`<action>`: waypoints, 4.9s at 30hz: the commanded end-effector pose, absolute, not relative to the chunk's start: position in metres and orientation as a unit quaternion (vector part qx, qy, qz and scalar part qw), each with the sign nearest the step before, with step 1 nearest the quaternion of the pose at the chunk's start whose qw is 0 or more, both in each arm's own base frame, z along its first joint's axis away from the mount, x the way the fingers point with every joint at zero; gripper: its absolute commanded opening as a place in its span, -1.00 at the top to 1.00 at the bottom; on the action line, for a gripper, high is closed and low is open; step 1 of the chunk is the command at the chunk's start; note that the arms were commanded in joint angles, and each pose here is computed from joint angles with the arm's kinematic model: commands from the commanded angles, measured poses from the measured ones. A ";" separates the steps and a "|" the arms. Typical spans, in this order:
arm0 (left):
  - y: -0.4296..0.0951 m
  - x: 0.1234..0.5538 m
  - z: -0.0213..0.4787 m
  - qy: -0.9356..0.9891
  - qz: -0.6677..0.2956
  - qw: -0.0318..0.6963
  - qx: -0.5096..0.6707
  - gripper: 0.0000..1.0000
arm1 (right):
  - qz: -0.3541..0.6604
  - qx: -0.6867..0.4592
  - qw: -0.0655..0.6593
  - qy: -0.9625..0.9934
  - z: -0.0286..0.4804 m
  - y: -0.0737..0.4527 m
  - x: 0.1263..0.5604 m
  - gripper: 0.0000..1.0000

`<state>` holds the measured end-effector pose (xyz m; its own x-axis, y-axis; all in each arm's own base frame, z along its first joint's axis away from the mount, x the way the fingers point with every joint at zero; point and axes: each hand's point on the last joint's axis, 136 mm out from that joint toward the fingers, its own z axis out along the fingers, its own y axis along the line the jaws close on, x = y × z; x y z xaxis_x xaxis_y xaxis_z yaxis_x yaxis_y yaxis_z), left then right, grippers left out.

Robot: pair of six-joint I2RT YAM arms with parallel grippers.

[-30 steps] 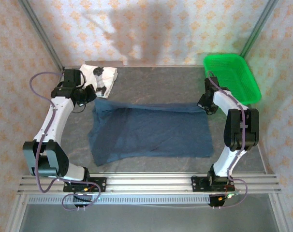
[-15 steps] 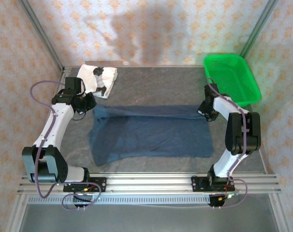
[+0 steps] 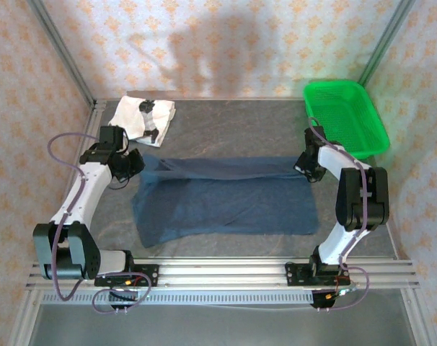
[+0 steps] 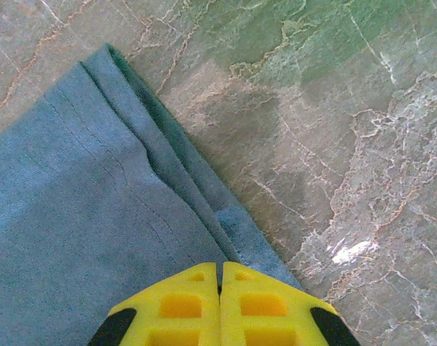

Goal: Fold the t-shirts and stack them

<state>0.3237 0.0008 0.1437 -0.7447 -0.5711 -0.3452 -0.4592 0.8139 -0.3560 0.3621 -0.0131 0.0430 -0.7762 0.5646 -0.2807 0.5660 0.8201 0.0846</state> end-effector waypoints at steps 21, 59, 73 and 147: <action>0.005 0.295 0.095 0.927 -0.100 0.180 -0.314 1.00 | -0.022 0.313 0.135 0.940 0.028 -0.020 0.348 1.00; -0.065 0.317 0.128 0.972 -0.105 0.170 -0.123 -0.29 | 0.302 0.087 0.266 0.911 0.162 0.112 0.342 -0.59; -0.081 0.342 0.066 0.994 -0.060 0.086 -0.026 0.07 | 0.364 0.025 0.255 0.896 0.180 0.145 0.306 -0.99; -0.103 0.349 0.065 0.992 -0.033 0.124 0.012 0.95 | 0.362 0.040 0.279 0.888 0.187 0.144 0.322 -0.99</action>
